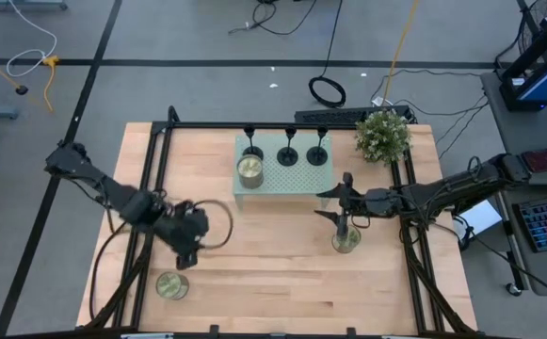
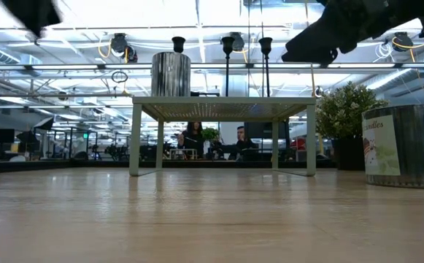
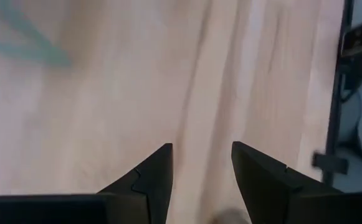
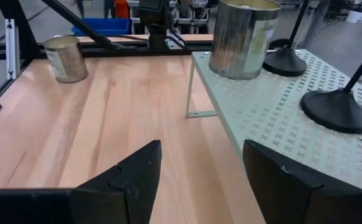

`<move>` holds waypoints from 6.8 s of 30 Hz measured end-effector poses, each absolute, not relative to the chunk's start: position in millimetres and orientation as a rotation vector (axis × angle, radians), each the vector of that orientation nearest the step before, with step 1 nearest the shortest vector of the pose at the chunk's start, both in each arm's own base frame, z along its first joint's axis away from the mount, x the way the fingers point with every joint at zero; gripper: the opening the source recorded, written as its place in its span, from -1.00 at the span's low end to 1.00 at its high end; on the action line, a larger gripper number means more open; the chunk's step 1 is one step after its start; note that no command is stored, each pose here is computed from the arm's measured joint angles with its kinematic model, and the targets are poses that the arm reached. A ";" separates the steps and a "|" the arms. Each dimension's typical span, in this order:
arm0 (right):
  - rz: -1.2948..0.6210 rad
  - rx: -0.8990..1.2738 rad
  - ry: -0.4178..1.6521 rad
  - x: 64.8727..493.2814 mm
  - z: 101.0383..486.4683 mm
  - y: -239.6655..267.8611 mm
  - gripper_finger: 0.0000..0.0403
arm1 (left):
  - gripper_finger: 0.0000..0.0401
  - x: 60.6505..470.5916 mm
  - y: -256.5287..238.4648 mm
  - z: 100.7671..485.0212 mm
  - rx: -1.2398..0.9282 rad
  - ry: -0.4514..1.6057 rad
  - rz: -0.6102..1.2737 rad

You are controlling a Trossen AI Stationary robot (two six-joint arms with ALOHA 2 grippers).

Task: Stock candles and holders on shelf
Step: Align the scented candle on the shelf with the other scented candle, then align the scented candle on the shelf with the other scented candles

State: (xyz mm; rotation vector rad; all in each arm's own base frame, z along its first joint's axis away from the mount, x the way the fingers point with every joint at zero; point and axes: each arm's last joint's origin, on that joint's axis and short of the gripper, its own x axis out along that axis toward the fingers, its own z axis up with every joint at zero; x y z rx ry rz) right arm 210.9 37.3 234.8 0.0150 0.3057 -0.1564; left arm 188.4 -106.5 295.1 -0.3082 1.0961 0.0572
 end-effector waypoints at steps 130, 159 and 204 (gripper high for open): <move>0.143 -0.166 0.083 160.2 185.1 33.9 0.10 | -0.64 409.9 50.1 346.8 0.129 1.060 0.095; 0.390 0.005 0.441 129.9 170.9 60.6 0.10 | -0.62 380.3 -9.1 410.5 0.314 0.795 0.026; 0.255 0.065 0.613 176.9 240.4 77.7 -0.99 | -0.62 342.2 -40.8 412.3 0.183 0.972 0.179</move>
